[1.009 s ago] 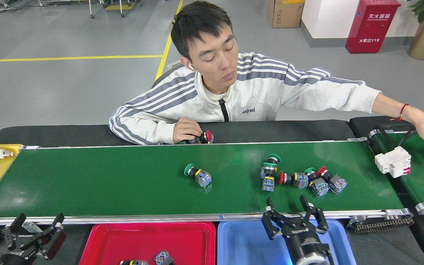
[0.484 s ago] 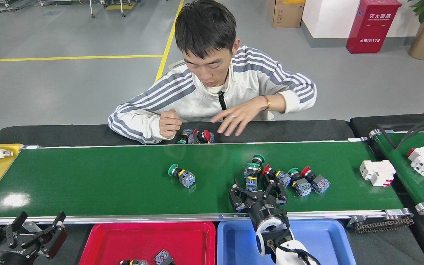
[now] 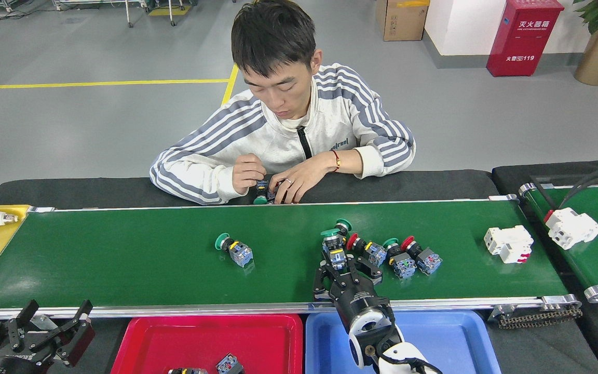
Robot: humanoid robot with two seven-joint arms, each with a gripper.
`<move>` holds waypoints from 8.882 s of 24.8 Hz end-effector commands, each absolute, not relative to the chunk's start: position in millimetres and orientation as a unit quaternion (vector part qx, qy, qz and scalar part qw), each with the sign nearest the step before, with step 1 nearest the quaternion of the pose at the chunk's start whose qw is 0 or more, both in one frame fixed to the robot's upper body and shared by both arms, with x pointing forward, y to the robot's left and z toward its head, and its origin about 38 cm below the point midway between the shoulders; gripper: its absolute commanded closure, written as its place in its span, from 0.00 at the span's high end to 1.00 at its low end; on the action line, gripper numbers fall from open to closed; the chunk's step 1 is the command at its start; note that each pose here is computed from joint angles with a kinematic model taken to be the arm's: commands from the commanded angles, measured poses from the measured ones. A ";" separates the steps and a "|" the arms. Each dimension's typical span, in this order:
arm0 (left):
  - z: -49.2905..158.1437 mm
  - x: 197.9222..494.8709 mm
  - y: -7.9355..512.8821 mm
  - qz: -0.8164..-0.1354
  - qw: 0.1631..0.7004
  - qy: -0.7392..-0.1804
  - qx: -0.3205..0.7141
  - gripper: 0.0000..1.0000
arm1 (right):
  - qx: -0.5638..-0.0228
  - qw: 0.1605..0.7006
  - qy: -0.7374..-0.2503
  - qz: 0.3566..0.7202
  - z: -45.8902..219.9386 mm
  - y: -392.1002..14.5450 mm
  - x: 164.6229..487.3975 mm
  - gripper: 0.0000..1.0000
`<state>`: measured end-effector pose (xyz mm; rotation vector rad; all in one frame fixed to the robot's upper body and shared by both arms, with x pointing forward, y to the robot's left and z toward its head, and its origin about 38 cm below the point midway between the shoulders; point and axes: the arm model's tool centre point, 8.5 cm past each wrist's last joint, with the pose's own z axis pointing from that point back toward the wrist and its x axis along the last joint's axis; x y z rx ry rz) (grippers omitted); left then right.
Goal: Pick switch part from conveyor to tray
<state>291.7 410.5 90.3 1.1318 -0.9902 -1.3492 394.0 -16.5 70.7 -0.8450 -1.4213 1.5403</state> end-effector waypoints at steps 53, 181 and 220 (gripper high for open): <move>57.6 479.3 331.3 -0.602 0.567 -0.390 0.406 0.42 | -0.289 0.399 -0.559 0.667 49.5 -8.5 450.5 0.80; 56.3 435.3 536.8 -0.513 0.643 -0.272 0.499 0.57 | -0.384 0.484 -0.519 0.591 64.4 -46.7 449.8 0.98; 70.2 306.1 372.6 -0.650 0.358 -0.558 0.372 1.00 | -0.391 0.417 -0.591 0.569 79.2 -49.2 311.8 1.00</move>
